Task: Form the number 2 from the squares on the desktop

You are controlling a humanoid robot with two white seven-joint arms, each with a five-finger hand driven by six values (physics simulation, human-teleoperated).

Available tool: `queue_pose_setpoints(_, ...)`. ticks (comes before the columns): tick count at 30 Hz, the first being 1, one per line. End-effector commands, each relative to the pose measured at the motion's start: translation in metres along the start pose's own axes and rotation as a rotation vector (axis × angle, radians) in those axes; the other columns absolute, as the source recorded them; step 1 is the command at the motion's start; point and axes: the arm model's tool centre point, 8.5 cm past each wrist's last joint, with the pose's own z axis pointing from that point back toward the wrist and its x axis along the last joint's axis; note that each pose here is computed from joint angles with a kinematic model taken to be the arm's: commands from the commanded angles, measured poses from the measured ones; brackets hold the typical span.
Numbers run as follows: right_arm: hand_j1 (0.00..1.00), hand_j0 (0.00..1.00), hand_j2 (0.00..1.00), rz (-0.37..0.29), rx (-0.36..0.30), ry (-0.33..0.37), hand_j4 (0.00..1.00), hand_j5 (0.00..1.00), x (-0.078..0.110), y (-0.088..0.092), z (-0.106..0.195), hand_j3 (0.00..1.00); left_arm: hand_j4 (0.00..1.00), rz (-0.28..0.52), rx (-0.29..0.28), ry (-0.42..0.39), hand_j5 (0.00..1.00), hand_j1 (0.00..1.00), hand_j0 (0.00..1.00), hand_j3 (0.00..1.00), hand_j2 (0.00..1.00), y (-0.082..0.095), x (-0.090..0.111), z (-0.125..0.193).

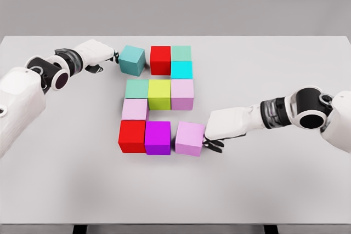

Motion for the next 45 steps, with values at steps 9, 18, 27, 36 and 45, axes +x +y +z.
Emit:
queue_pose_setpoints(9,0.13,0.13,0.13,-0.001,-0.005,-0.007,0.13,0.13,0.001,-0.002,-0.003,0.13,0.66,0.013,0.006,-0.011,0.66,0.66,0.66,0.66,0.66,0.001,0.002,0.000)
queue_pose_setpoints(18,0.14,0.14,0.14,0.003,0.015,0.013,0.14,0.14,-0.003,0.003,-0.002,0.14,0.65,0.025,0.011,-0.020,0.65,0.65,0.65,0.65,0.65,0.002,0.004,0.000)
queue_pose_setpoints(27,0.14,0.14,0.14,-0.015,0.023,0.032,0.14,0.14,-0.010,0.008,0.000,0.14,0.65,0.029,0.009,-0.006,0.65,0.65,0.65,0.65,0.65,0.000,-0.005,0.003)
queue_pose_setpoints(36,0.14,0.14,0.14,-0.010,0.016,0.026,0.14,0.14,-0.010,0.004,-0.004,0.14,0.65,0.051,0.007,-0.031,0.65,0.65,0.65,0.65,0.65,0.001,-0.003,0.008)
queue_pose_setpoints(45,0.14,0.14,0.14,-0.007,0.020,0.015,0.14,0.14,-0.008,0.003,-0.008,0.14,0.65,0.065,-0.020,-0.040,0.65,0.65,0.65,0.65,0.65,-0.002,-0.005,0.011)
